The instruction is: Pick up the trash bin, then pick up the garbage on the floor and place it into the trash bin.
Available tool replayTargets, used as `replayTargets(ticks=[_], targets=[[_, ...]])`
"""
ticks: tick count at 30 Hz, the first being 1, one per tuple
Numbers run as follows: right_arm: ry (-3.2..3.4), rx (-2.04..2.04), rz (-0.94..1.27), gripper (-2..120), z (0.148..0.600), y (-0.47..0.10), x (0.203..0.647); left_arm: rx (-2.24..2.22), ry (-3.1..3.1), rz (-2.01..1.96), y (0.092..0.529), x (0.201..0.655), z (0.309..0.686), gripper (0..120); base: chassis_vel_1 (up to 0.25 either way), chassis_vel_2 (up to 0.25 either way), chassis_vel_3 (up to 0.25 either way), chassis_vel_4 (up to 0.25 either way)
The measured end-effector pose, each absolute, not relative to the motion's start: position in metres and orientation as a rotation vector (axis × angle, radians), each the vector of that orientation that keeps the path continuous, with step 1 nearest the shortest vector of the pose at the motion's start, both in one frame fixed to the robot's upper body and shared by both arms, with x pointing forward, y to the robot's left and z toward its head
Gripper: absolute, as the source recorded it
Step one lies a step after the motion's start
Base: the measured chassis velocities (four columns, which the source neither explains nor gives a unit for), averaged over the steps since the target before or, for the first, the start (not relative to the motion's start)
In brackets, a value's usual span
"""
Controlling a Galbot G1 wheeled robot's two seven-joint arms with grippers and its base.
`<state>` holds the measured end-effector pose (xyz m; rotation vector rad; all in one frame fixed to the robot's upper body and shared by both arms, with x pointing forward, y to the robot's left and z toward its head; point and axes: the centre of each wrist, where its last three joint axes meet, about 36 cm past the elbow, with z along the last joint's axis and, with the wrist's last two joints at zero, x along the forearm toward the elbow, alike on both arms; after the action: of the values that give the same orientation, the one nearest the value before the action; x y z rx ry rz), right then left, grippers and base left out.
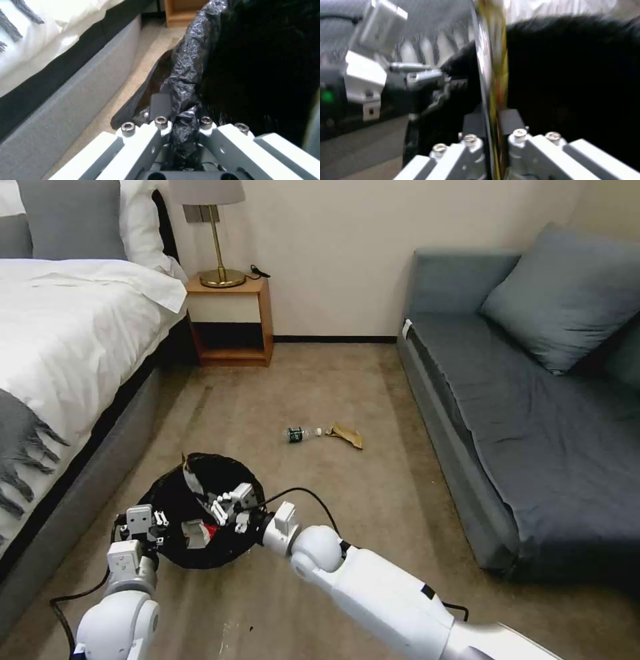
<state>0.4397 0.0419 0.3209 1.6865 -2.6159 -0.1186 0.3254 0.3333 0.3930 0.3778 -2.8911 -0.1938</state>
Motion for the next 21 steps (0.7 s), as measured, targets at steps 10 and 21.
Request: replayTargets(ticks=[10,21], targets=[[-2.614,1.673,-0.104,45,0.316,0.049,0.431,0.354,-2.881,-0.187,0.332,0.326,0.387,0,0.0,0.0,0.0,0.0],[-2.771,1.545,-0.244,85,0.358,0.023,0.459,0.382,-2.877,-0.213,0.339,0.328,0.386,0,0.0,0.0,0.0,0.0]])
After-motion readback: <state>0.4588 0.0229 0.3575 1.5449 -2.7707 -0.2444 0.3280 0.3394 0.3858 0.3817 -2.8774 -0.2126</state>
